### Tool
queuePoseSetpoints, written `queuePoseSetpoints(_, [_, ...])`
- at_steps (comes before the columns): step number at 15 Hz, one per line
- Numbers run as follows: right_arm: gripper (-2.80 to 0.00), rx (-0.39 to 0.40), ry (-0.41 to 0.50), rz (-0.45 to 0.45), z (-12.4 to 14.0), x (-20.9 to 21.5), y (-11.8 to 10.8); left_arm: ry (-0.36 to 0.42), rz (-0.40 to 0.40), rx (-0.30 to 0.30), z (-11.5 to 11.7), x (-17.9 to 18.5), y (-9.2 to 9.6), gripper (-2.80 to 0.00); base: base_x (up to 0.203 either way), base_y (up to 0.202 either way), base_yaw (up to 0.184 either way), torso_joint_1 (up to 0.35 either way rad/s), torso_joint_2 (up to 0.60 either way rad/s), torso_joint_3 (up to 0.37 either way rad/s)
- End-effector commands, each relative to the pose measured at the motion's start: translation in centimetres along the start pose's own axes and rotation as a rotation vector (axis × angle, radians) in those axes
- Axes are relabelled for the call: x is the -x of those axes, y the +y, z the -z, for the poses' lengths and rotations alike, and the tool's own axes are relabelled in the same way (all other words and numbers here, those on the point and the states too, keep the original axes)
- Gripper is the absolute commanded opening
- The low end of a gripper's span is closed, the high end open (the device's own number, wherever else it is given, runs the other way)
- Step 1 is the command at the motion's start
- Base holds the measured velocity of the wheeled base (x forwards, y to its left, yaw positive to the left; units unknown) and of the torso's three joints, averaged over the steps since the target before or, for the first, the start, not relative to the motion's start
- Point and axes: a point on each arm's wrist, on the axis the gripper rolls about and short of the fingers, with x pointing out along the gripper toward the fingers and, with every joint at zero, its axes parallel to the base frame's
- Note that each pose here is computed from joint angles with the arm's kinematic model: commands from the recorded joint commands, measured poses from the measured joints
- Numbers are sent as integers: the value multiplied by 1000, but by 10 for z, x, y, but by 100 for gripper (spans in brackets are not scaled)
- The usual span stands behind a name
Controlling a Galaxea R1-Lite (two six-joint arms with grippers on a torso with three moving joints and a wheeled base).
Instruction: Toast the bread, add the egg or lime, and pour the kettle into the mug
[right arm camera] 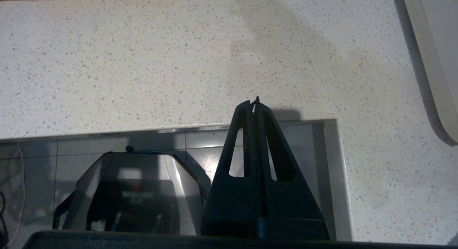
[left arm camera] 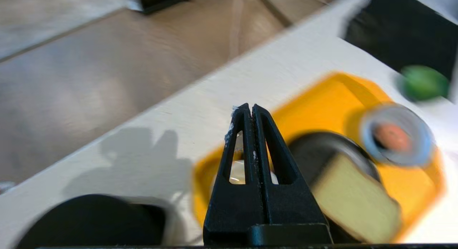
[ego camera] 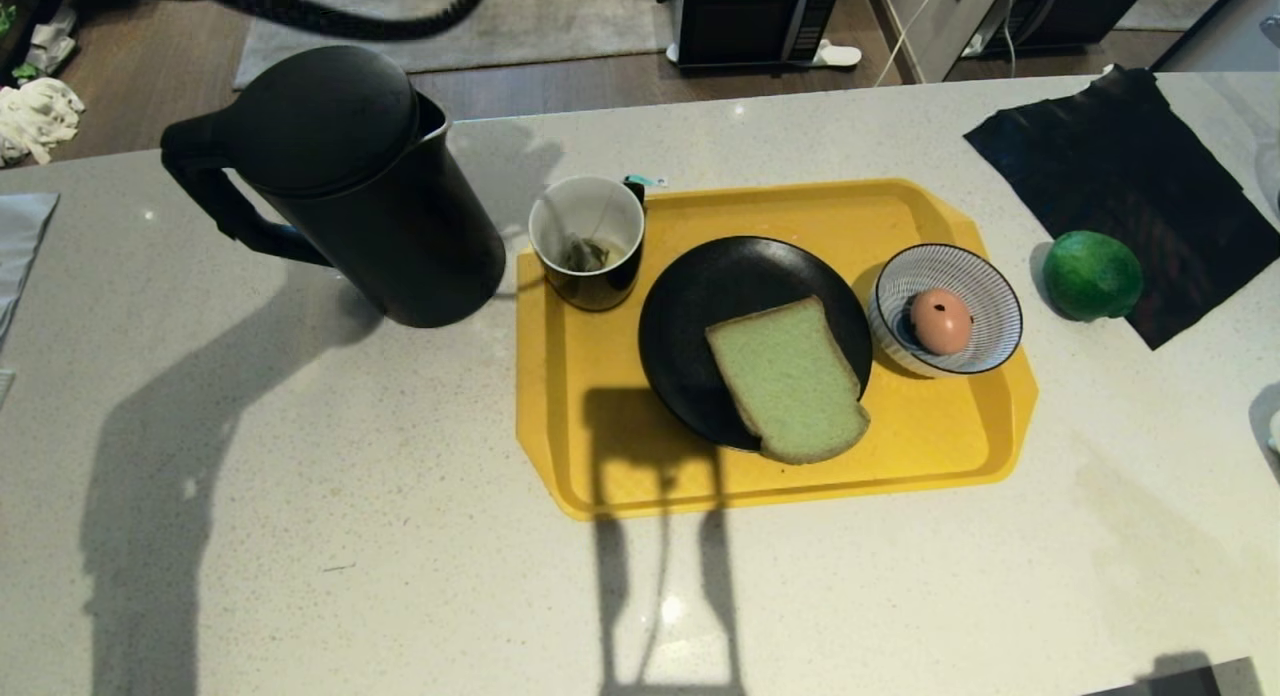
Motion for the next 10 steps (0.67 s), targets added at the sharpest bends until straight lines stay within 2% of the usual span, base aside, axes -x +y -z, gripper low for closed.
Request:
queuePoseSetpoints(1, [-280, 0, 1, 0, 0, 0, 0, 5, 173, -10, 8, 10, -4, -280, 0, 0, 0, 0, 0, 0])
queuePoseSetpoints(3, [-280, 0, 2, 0, 0, 0, 0, -5, 371, -8, 10, 41, 2, -280, 0, 0, 0, 0, 0, 0])
queuePoseSetpoints(4, [-280, 0, 1, 0, 0, 0, 0, -2, 391, -13, 9, 58, 10, -280, 0, 0, 0, 0, 0, 0])
queuePoseSetpoints(5, [-280, 0, 0, -1, 0, 0, 0, -7, 365, -25, 7, 76, 21, -280, 0, 0, 0, 0, 0, 0])
queuePoseSetpoints(8, [-280, 0, 0, 0, 0, 0, 0, -29, 130, -102, 3, 138, 58, -280, 0, 0, 0, 0, 0, 0])
queuePoseSetpoints(10, [-280, 0, 1, 0, 0, 0, 0, -34, -69, -137, 1, 185, 66, -280, 0, 0, 0, 0, 0, 0])
